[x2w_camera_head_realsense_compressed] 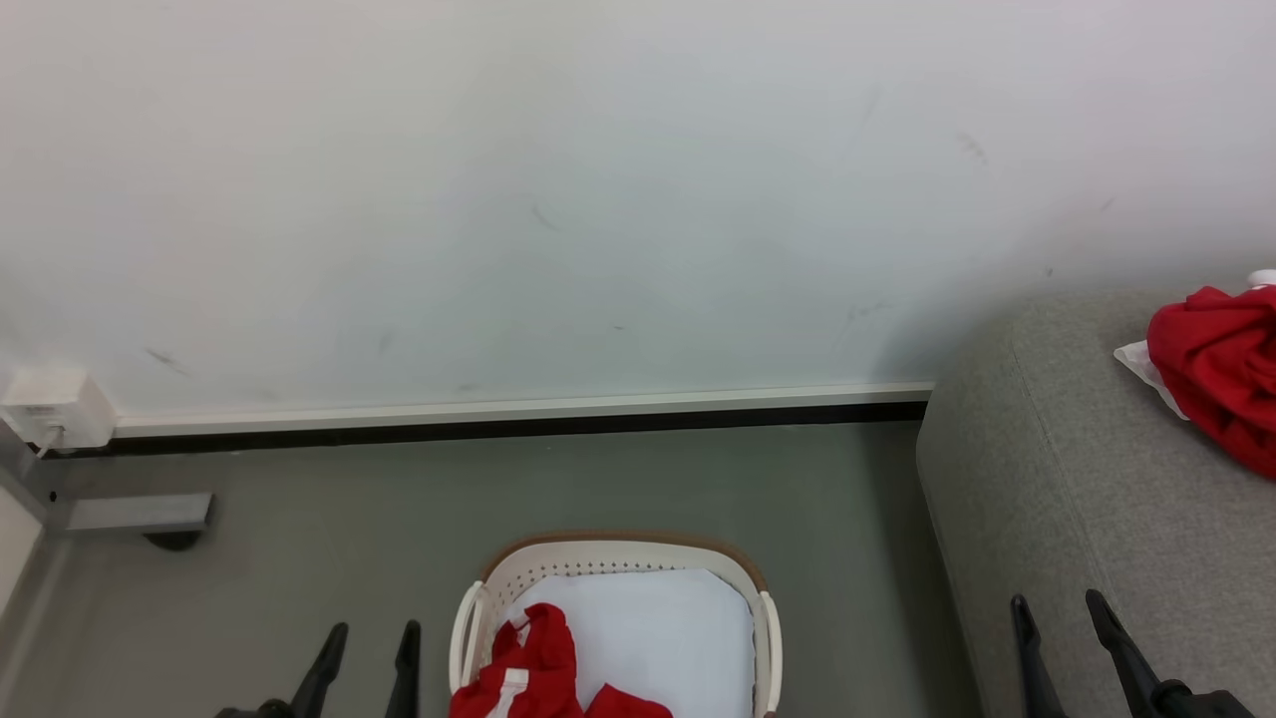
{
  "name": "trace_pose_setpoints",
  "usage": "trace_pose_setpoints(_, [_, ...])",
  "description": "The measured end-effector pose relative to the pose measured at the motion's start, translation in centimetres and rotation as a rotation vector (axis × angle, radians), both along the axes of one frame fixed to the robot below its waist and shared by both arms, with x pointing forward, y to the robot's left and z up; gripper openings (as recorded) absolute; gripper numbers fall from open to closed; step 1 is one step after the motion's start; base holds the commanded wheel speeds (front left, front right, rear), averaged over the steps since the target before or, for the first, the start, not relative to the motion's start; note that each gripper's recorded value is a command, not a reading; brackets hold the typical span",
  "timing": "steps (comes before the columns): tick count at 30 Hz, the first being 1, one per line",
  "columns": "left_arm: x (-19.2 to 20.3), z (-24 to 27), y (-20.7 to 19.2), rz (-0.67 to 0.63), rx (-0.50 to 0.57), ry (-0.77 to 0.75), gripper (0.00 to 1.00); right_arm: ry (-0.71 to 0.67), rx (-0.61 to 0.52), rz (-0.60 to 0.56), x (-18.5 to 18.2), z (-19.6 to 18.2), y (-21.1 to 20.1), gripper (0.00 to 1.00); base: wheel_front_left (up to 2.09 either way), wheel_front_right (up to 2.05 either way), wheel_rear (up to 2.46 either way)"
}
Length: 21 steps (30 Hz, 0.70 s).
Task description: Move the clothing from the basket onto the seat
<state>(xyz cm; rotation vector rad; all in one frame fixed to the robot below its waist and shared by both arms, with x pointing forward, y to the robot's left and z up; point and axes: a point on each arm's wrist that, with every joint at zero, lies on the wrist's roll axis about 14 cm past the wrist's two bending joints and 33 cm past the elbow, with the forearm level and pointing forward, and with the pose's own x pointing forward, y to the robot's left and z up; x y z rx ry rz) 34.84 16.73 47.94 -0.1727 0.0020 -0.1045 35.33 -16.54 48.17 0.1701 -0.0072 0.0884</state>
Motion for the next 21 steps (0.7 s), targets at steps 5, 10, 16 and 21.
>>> trace_pose_setpoints(5, [0.3, -0.2, -0.4, -0.022, 0.006, 0.008, 1.0, 0.007, -0.001, -0.009, 0.0, -0.2, -0.3, 1.0, 0.0, 0.0, 0.0])
trace_pose_setpoints(10, [1.5, -0.6, -2.1, -0.086, 0.019, 0.021, 1.0, -0.007, -0.001, -0.016, 0.9, 0.2, -0.5, 1.0, 0.0, 0.0, 0.0])
trace_pose_setpoints(16, [5.1, -2.5, -5.3, -0.225, 0.074, 0.068, 1.0, -0.034, -0.006, -0.033, 3.4, 1.0, -1.2, 1.0, 0.0, 0.0, 0.0])
trace_pose_setpoints(21, [8.5, -6.6, -7.9, -0.366, 0.175, 0.197, 1.0, -0.031, 0.008, -0.053, 5.8, 0.5, -1.9, 1.0, 0.0, 0.0, 0.0])
